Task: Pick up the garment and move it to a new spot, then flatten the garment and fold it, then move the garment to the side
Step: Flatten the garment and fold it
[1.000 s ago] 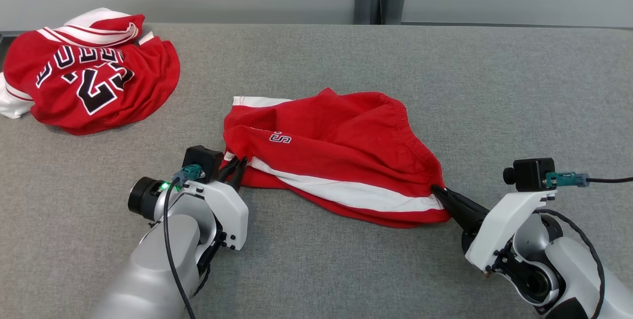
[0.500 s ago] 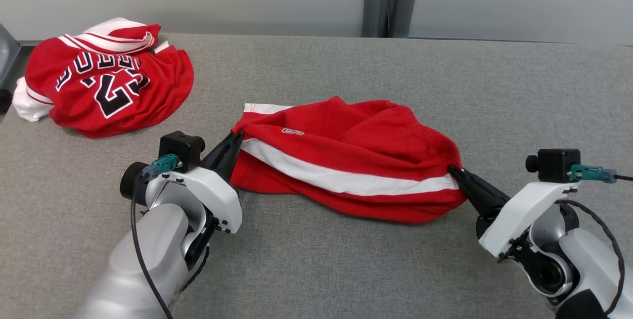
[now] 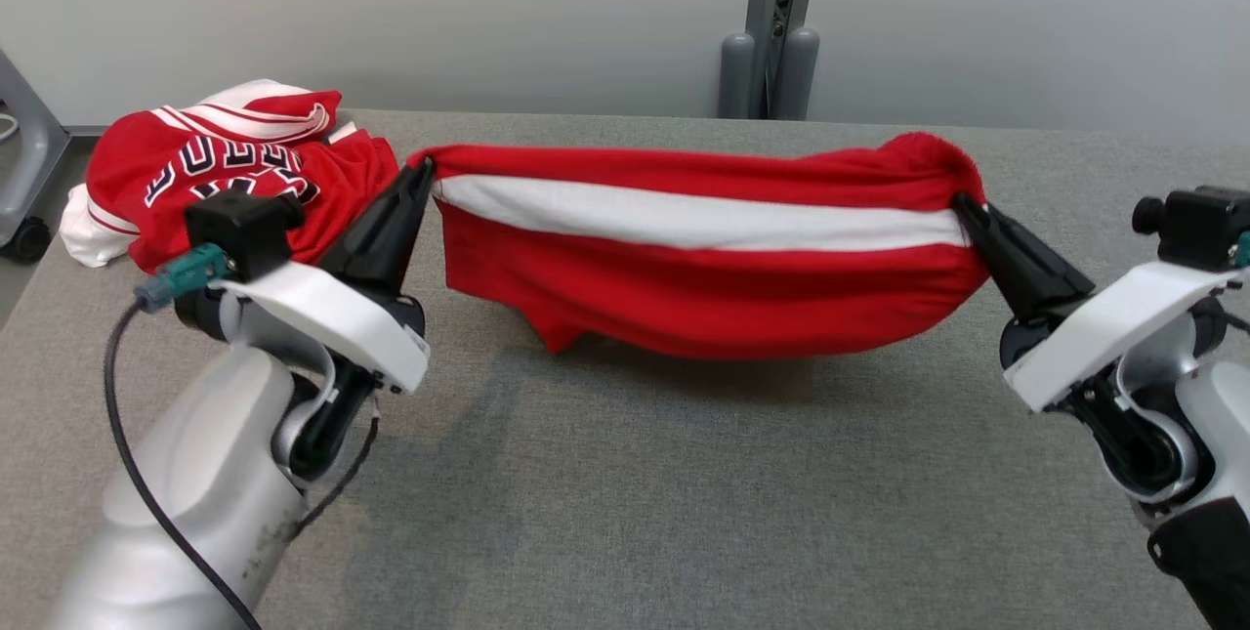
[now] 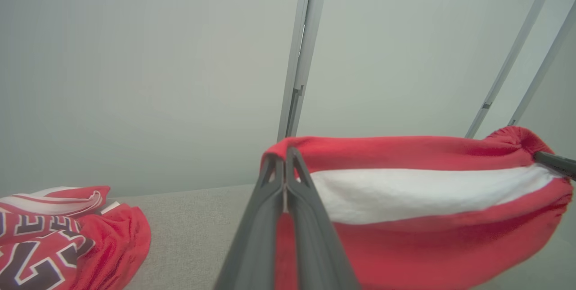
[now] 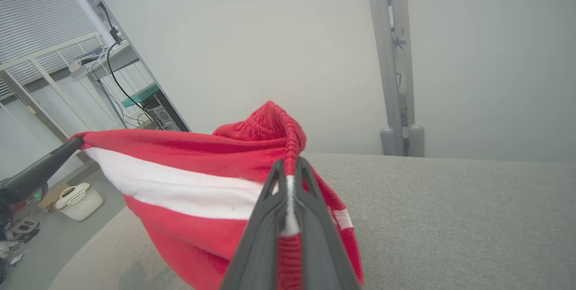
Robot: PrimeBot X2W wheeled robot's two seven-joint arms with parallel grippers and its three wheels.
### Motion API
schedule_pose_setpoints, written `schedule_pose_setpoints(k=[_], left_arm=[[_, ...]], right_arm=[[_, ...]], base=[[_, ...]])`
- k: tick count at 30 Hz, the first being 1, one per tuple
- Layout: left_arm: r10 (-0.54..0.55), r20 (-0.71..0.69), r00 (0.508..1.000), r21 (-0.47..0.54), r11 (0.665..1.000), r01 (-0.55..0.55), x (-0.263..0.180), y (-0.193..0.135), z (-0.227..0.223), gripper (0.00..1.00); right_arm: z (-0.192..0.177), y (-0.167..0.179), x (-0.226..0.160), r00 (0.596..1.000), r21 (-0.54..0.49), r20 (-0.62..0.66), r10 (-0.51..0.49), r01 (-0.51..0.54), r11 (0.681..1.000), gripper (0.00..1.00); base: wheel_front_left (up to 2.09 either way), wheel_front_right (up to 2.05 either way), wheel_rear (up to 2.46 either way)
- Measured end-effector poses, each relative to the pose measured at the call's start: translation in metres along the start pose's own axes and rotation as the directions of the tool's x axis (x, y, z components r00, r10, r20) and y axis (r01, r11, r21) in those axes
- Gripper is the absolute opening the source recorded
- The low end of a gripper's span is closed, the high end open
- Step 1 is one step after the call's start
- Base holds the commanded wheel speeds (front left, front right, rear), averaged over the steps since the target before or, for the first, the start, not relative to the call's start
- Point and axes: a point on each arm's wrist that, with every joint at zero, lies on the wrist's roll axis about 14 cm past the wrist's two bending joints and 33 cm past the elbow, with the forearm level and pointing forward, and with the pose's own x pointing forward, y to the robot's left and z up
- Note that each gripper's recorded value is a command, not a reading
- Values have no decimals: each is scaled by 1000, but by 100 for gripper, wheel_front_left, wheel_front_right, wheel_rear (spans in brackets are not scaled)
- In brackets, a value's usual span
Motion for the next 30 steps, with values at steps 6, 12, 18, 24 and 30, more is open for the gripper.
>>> schedule_pose_setpoints(k=[6, 12, 18, 24, 30], left_arm=[[-25, 54, 998, -11, 1000, 25, 25, 5, 53, 0], [-12, 146, 989, -23, 1000, 15, 72, 12, 110, 0], [-61, 352, 934, 4, 998, 63, 108, -7, 175, 0], [-83, 368, 926, 16, 996, 83, 124, -20, 172, 0], [-51, 57, 997, -99, 994, 56, 119, -9, 42, 0]], right_arm=[[44, 9, 27, 997, -103, 65, 30, -23, 994, 0], [93, 7, 76, 985, -130, 170, 10, 12, 991, 0], [162, 5, 104, 913, -48, 407, -15, 38, 998, 0], [157, -2, 113, 915, -44, 401, -49, 73, 996, 0], [21, -26, 107, 994, 41, 11, -109, 109, 993, 0]], base=[[0, 0, 0], [0, 0, 0], [0, 0, 0], [0, 0, 0], [0, 0, 0]])
